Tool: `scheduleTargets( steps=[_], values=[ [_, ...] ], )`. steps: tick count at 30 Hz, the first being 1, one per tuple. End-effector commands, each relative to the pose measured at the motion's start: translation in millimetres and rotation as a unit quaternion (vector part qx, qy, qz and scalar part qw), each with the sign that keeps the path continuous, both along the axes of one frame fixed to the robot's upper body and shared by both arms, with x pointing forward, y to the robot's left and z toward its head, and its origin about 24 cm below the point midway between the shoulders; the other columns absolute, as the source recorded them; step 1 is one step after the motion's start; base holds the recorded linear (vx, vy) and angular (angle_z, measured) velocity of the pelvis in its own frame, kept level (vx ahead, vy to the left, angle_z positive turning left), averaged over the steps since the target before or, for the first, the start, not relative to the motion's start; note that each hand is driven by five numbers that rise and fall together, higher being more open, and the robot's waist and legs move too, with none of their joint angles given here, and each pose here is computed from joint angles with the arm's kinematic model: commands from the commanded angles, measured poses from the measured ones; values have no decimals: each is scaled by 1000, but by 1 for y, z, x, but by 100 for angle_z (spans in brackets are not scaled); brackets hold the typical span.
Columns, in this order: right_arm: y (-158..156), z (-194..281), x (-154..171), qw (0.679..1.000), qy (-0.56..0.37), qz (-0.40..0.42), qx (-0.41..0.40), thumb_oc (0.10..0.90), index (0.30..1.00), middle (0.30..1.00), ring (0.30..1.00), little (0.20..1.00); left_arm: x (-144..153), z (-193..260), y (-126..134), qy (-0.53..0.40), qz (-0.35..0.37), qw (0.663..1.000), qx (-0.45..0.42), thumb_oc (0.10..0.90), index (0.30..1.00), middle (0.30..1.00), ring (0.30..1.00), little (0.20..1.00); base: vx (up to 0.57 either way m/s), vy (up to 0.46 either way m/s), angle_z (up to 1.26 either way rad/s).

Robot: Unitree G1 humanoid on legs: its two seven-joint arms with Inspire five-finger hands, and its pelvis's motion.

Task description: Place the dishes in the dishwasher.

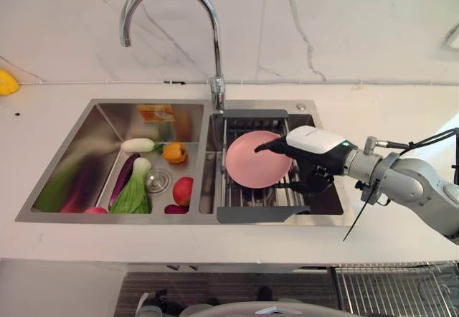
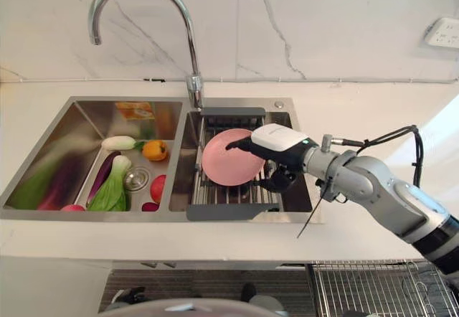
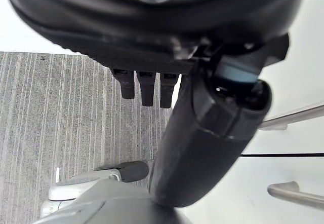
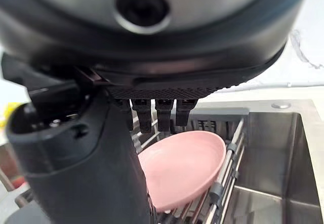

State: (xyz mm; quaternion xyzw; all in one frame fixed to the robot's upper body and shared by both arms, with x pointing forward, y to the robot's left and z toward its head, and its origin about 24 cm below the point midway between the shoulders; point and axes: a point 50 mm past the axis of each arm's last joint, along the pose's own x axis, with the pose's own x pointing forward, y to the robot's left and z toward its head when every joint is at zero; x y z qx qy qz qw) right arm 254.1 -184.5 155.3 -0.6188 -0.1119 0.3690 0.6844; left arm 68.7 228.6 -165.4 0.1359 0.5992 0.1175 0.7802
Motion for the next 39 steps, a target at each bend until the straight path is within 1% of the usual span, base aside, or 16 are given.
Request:
scheduleTargets(
  steps=[1, 6, 12, 13, 17, 18, 20, 23, 29, 35, 36, 37, 38, 39],
  values=[
    [9, 35, 8, 996, -80, 30, -7, 800, 900, 900, 900, 900, 2, 1, 10, 18, -41, 999, 19, 800, 900, 900, 900, 900, 0, 2, 3],
    [5, 17, 10, 997, -64, 17, -32, 800, 900, 900, 900, 900, -1, 0, 9, 19, -40, 999, 16, 800, 900, 900, 900, 900, 0, 0, 0],
    [2, 5, 13, 997, -72, 1, -33, 800, 900, 900, 900, 900, -2, 0, 8, 18, -38, 999, 14, 800, 900, 900, 900, 900, 2, 2, 2],
    [1, 4, 14, 997, -76, -3, -29, 800, 900, 900, 900, 900, -1, 0, 8, 17, -36, 999, 15, 800, 900, 900, 900, 900, -4, 6, 4],
    [-4, -6, 16, 991, -122, -53, 30, 800, 900, 900, 900, 900, -2, 1, 11, 17, -27, 999, 23, 800, 900, 900, 900, 900, -6, 0, 12],
    [-4, -6, 16, 991, -122, -53, 30, 800, 900, 900, 900, 900, -2, 1, 11, 17, -27, 999, 23, 800, 900, 900, 900, 900, -3, -4, 6],
    [-9, -17, 17, 986, -144, -82, 32, 800, 900, 900, 900, 900, -5, 1, 12, 22, -25, 999, 28, 800, 900, 900, 900, 900, -8, -8, 5],
    [-12, -25, 17, 980, -162, -104, 38, 800, 900, 900, 900, 900, -6, 0, 11, 22, -26, 999, 31, 800, 900, 900, 900, 900, -25, -1, 14],
    [-10, -38, 14, 975, -187, -116, 35, 800, 900, 900, 900, 900, -3, 1, 12, 21, -28, 999, 39, 800, 900, 900, 900, 900, -8, -1, 7],
    [-5, -41, 13, 968, -220, -113, 36, 800, 900, 900, 900, 900, -2, 1, 10, 19, -33, 998, 44, 800, 900, 900, 900, 900, -10, -1, 7],
    [-3, -42, 13, 968, -222, -112, 36, 707, 761, 761, 761, 761, -2, 1, 10, 19, -34, 998, 44, 800, 900, 900, 900, 900, -6, 4, 9],
    [-3, -42, 13, 968, -222, -112, 36, 595, 592, 592, 592, 592, -2, 1, 10, 19, -34, 998, 44, 800, 900, 900, 900, 900, -6, 4, 5],
    [-3, -44, 13, 965, -231, -115, 38, 400, 300, 300, 300, 300, -2, 1, 9, 19, -36, 998, 45, 800, 900, 900, 900, 900, -3, 3, 3],
    [-3, -44, 13, 965, -232, -115, 38, 400, 300, 300, 300, 300, -2, 1, 9, 19, -36, 998, 46, 800, 900, 900, 900, 900, 0, 0, 0]
  ],
)
